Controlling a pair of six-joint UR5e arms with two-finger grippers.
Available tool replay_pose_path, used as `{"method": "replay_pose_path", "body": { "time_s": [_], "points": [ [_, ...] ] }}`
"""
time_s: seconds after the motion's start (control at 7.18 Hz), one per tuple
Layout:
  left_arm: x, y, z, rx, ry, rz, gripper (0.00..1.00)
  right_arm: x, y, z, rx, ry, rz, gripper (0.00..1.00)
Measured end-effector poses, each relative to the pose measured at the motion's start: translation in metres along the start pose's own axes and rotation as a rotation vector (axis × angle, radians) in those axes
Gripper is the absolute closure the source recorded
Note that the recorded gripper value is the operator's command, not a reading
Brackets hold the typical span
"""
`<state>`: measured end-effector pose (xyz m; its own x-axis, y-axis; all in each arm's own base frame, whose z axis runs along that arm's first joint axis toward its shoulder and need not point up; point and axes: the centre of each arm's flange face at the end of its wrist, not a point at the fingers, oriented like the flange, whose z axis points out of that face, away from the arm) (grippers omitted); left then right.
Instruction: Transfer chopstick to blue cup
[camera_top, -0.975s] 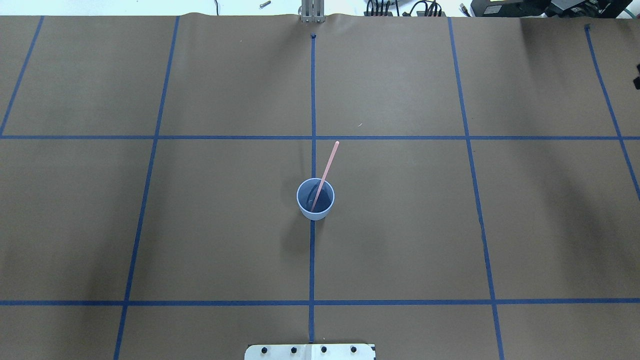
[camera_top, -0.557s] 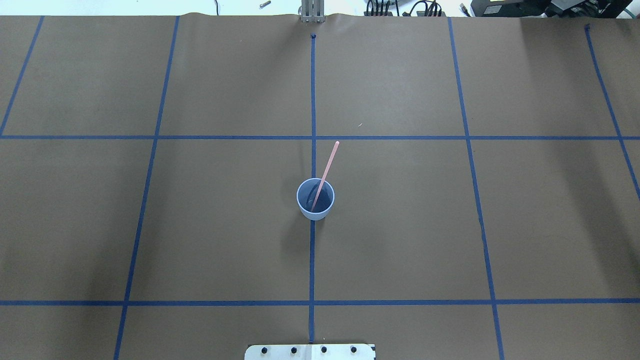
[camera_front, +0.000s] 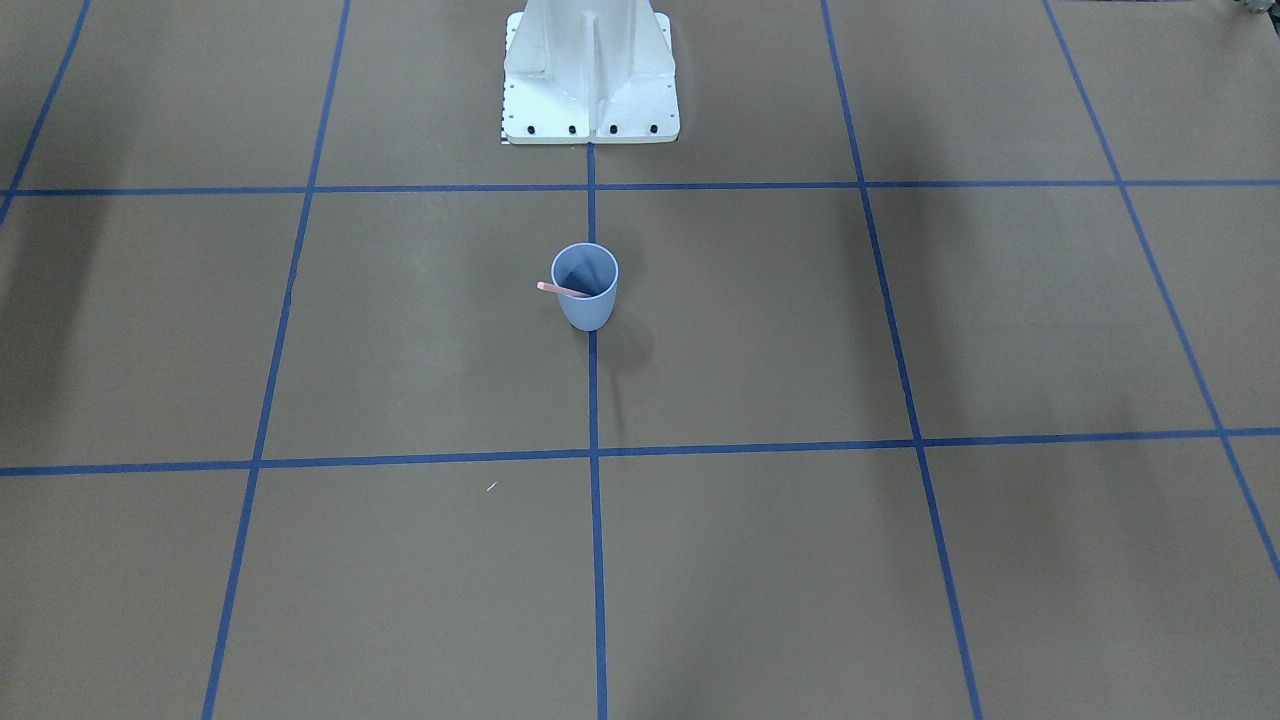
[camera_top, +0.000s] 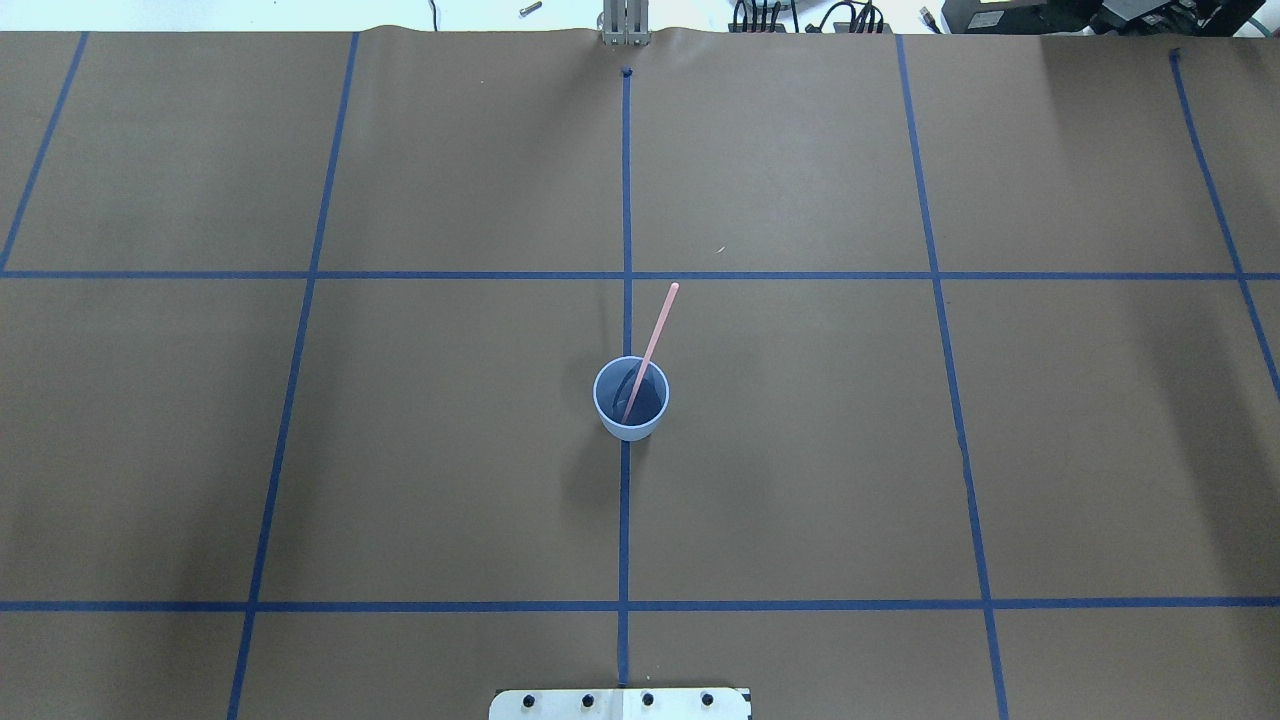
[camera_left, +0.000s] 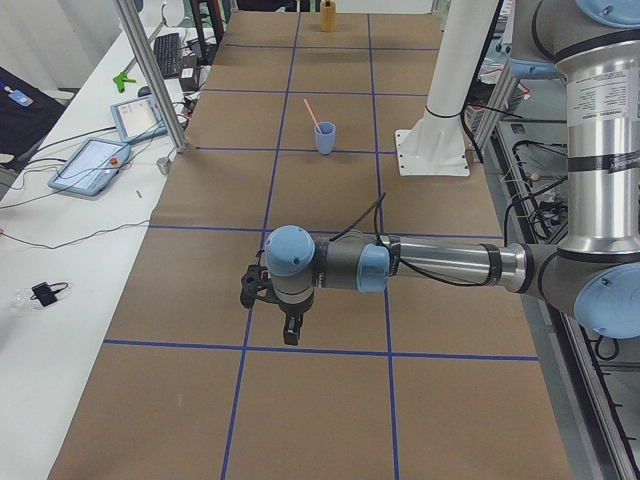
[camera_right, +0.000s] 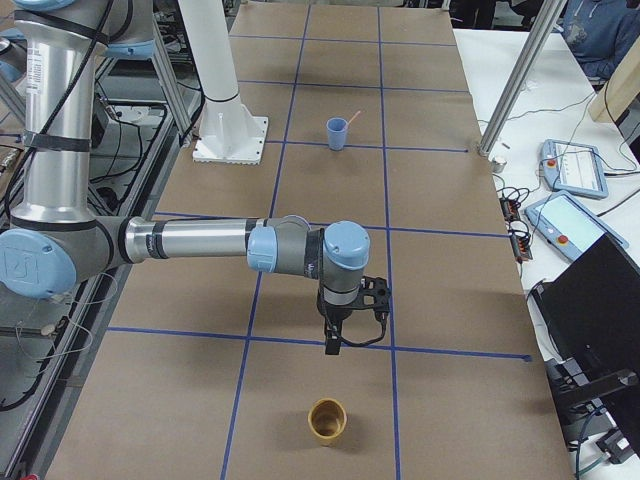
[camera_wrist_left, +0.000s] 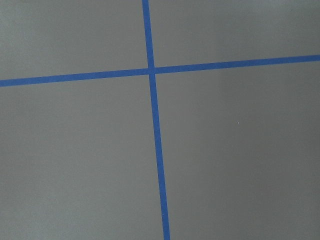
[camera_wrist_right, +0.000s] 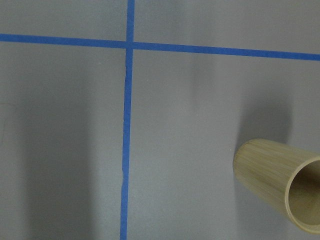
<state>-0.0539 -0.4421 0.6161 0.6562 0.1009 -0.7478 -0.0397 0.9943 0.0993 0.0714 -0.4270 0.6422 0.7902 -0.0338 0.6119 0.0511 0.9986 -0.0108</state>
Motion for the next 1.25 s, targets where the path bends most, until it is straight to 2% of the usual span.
{"method": "replay_pose_path", "body": {
  "time_s": [1.25],
  "points": [
    [-0.0001, 0.0095, -0.0001, -0.003, 0.000, -0.007, 0.01, -0.0011, 0.0090, 0.0043, 0.006, -0.041, -0.010, 0.00]
  ]
}}
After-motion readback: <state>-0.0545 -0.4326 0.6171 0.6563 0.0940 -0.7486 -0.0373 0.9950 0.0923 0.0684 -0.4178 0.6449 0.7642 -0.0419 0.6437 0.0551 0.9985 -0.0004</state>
